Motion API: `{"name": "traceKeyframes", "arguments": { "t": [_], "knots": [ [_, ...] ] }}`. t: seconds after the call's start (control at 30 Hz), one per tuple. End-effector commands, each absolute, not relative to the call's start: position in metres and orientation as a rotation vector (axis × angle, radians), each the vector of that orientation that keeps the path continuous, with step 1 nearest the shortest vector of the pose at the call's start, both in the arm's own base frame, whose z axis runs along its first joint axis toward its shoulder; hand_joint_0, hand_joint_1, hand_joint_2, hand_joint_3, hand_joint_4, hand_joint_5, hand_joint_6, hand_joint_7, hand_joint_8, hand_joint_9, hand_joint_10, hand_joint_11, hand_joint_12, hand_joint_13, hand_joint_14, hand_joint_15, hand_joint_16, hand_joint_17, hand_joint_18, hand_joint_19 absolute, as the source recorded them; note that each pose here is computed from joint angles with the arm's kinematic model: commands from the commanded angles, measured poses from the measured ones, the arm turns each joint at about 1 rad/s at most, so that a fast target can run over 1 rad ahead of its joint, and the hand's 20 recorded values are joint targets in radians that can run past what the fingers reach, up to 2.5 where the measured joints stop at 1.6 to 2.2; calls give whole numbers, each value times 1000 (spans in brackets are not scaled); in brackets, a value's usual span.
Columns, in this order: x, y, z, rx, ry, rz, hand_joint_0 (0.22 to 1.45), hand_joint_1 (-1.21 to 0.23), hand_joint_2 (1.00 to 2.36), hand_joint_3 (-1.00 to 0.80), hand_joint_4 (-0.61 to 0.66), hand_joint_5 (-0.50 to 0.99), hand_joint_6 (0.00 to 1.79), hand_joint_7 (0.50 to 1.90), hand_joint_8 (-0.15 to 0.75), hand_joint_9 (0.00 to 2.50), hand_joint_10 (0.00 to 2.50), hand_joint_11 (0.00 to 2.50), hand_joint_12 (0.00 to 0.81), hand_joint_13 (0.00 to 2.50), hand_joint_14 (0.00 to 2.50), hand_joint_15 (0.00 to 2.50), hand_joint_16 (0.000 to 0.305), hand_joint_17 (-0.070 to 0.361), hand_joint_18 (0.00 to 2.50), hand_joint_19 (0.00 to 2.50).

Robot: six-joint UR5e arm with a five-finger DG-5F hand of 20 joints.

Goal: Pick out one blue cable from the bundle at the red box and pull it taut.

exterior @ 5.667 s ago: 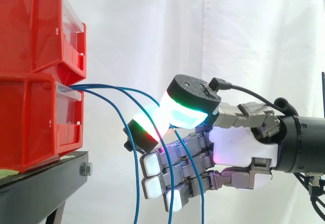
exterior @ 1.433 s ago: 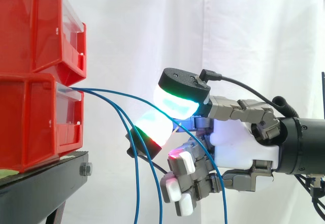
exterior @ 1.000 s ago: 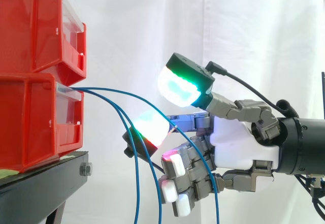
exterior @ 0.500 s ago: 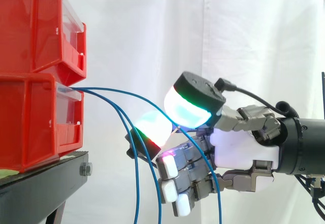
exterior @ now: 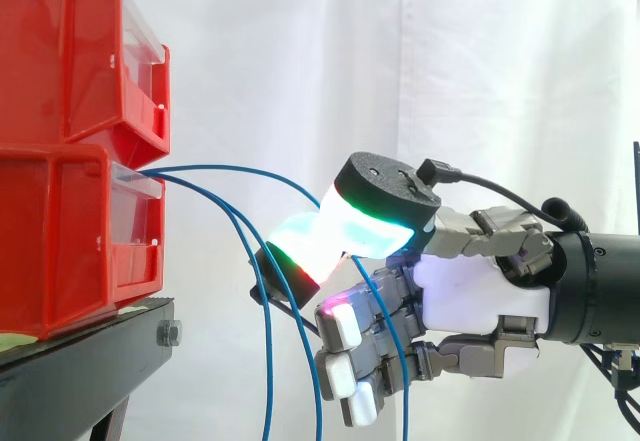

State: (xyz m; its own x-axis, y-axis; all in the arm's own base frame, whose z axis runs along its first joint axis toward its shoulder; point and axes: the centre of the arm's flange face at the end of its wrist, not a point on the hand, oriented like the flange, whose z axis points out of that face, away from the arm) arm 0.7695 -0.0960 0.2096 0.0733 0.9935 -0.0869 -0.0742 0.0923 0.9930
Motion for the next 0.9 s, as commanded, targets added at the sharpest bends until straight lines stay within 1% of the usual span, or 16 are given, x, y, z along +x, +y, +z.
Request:
{"name": "traceKeyframes", "arguments": {
  "t": [0.0, 0.07, 0.37, 0.73, 0.87],
  "knots": [
    [769, -96, 210, 1119, 1143, 1128, 577, -537, 1011, -180, -52, -180, 901, 1072, 322, 1124, 23, 692, 393, 1077, 18, 561, 56, 126, 965, 540],
    [769, -96, 210, 1119, 1143, 1128, 576, -472, 1013, -187, -34, -178, 896, 998, 319, 1114, 23, 695, 393, 1055, 18, 568, 55, 123, 936, 554],
    [769, -96, 210, 1119, 1143, 1128, 580, -445, 1014, -179, -8, -166, 869, 1054, 320, 1117, 21, 693, 394, 1046, 20, 574, 55, 124, 924, 568],
    [769, -96, 210, 1120, 1142, 1129, 589, -416, 1013, -188, 4, -154, 853, 1040, 327, 1147, 21, 688, 393, 1052, 19, 572, 55, 124, 923, 572],
    [769, -96, 210, 1120, 1142, 1129, 589, -411, 1013, -193, 15, -153, 851, 999, 325, 1150, 22, 700, 394, 1052, 19, 579, 55, 124, 920, 573]
  ]
}}
